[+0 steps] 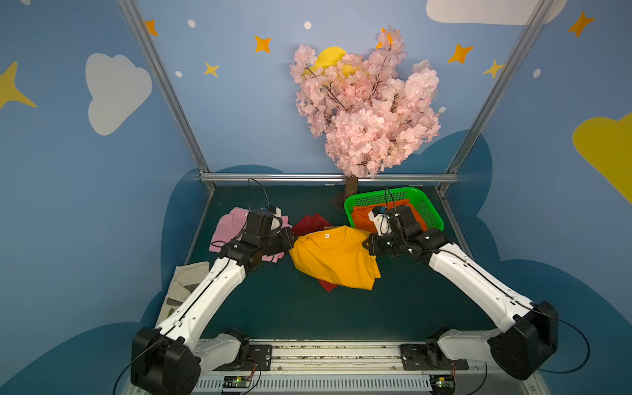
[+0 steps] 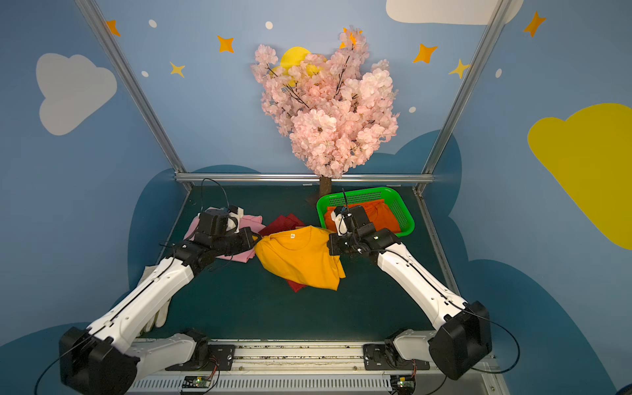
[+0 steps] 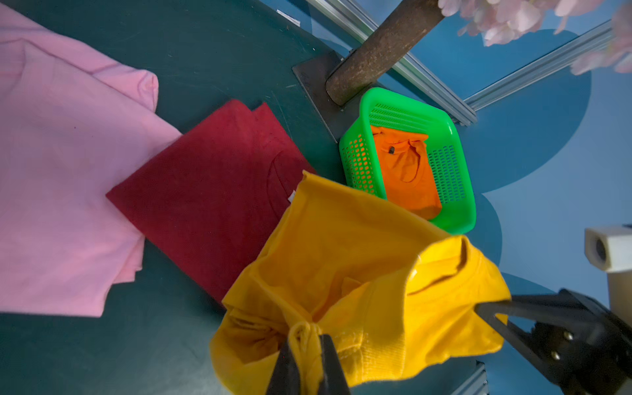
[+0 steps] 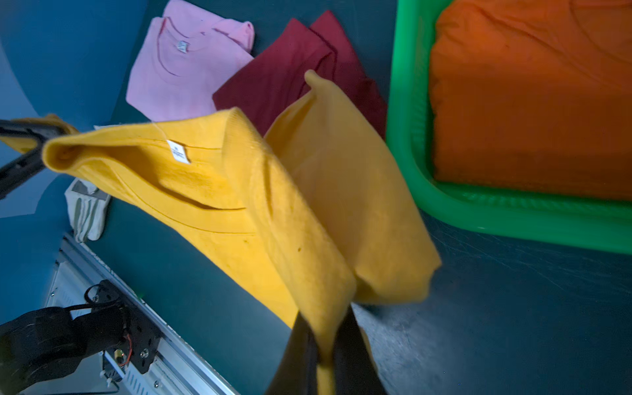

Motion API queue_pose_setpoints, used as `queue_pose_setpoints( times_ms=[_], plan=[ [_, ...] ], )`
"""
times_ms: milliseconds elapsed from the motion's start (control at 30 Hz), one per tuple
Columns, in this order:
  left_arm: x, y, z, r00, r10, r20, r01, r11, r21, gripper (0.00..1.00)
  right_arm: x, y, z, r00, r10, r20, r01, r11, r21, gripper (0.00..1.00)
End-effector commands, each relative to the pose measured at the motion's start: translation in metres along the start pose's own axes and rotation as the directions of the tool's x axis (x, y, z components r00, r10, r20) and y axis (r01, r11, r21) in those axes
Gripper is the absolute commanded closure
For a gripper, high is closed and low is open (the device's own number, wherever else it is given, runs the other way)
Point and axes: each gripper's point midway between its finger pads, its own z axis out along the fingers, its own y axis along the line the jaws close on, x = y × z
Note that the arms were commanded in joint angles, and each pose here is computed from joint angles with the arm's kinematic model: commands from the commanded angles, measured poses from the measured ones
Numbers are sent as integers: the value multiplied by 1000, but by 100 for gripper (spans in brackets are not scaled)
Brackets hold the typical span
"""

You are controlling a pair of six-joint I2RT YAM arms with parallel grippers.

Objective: Put the folded t-shirts into the basket
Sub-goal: Pick up the T-shirt from the center of the board, then place the T-shirt at the center of the board.

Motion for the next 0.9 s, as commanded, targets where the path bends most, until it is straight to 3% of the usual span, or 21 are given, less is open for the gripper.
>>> queue_pose_setpoints(
  times_ms=[0,233,333,433,567,700,867],
  plan=[
    [-30,-9,26,996,60,69,-60,998,-12,97,14,-26,5,999,36,-41,-35,998,46,100],
    [-27,-10,111,991,118,-56,-120,992,-39,88,26,-71,22,991,92,-94,-77,986,150,100],
    [-18,-1,140,985,124,-116,-132,989,-69,80,34,-86,30,985,111,-131,-87,980,177,100],
    [-8,10,162,977,135,-167,-154,983,-103,66,43,-96,39,978,127,-165,-93,976,196,100],
    [-1,22,174,956,175,-234,-211,967,-140,48,50,-109,48,971,137,-195,-90,969,230,100],
    [-3,21,172,939,217,-268,-258,958,-128,36,56,-120,52,965,151,-213,-95,963,252,100],
    [13,10,176,917,252,-311,-273,962,-27,29,58,-122,56,964,156,-217,-100,964,248,100]
  ],
)
